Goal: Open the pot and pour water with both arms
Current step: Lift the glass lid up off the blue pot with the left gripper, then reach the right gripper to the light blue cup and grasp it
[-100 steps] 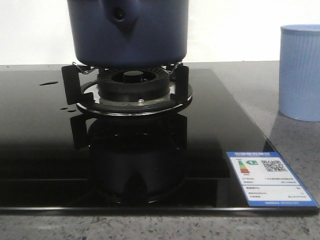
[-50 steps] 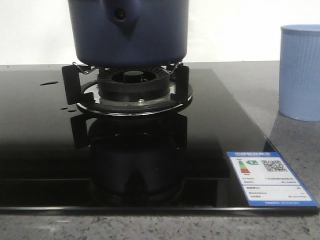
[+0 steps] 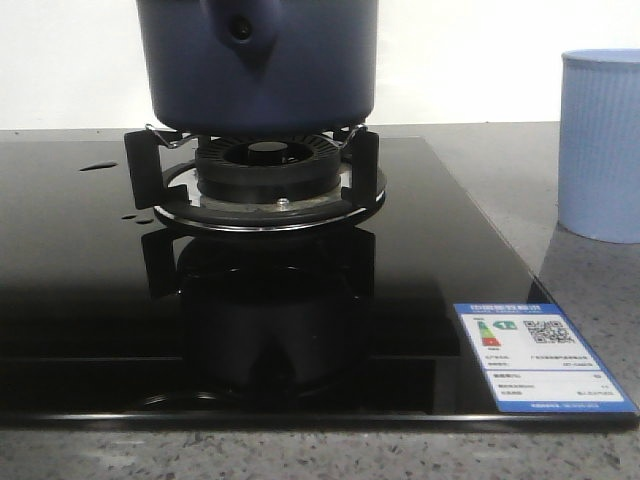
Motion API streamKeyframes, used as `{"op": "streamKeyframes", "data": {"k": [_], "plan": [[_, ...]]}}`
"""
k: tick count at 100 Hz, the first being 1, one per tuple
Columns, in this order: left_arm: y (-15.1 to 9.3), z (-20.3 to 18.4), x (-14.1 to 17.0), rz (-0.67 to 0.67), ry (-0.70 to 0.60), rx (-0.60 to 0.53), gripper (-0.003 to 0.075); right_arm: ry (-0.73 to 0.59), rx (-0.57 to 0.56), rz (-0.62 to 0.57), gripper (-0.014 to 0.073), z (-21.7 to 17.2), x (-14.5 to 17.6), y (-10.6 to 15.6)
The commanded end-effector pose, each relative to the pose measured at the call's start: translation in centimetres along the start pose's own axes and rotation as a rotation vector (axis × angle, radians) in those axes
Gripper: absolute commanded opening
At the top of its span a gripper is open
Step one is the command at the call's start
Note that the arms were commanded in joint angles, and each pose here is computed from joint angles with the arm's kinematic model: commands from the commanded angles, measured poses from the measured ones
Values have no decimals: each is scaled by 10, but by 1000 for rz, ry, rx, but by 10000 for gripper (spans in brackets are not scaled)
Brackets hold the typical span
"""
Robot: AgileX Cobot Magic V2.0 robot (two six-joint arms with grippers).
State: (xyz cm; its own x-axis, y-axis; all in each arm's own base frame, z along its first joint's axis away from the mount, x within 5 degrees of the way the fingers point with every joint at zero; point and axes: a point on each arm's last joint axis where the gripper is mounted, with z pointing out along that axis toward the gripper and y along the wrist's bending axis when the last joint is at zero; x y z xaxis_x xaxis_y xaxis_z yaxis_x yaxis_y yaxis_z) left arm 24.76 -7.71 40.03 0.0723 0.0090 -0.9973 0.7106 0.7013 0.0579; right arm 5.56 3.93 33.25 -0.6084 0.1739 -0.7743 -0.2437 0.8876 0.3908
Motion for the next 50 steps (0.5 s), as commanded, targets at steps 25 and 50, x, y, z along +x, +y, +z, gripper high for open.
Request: {"op": "streamKeyframes", "data": {"k": [25,50], "plan": [[-24,-56,-14,-23,-126,-115,190,-231,89,-188,-25,-5,-28,-4],[-31,-64,-21,5,-144,-131,190,-376,161,-257,407,-10,-42,-7]]}}
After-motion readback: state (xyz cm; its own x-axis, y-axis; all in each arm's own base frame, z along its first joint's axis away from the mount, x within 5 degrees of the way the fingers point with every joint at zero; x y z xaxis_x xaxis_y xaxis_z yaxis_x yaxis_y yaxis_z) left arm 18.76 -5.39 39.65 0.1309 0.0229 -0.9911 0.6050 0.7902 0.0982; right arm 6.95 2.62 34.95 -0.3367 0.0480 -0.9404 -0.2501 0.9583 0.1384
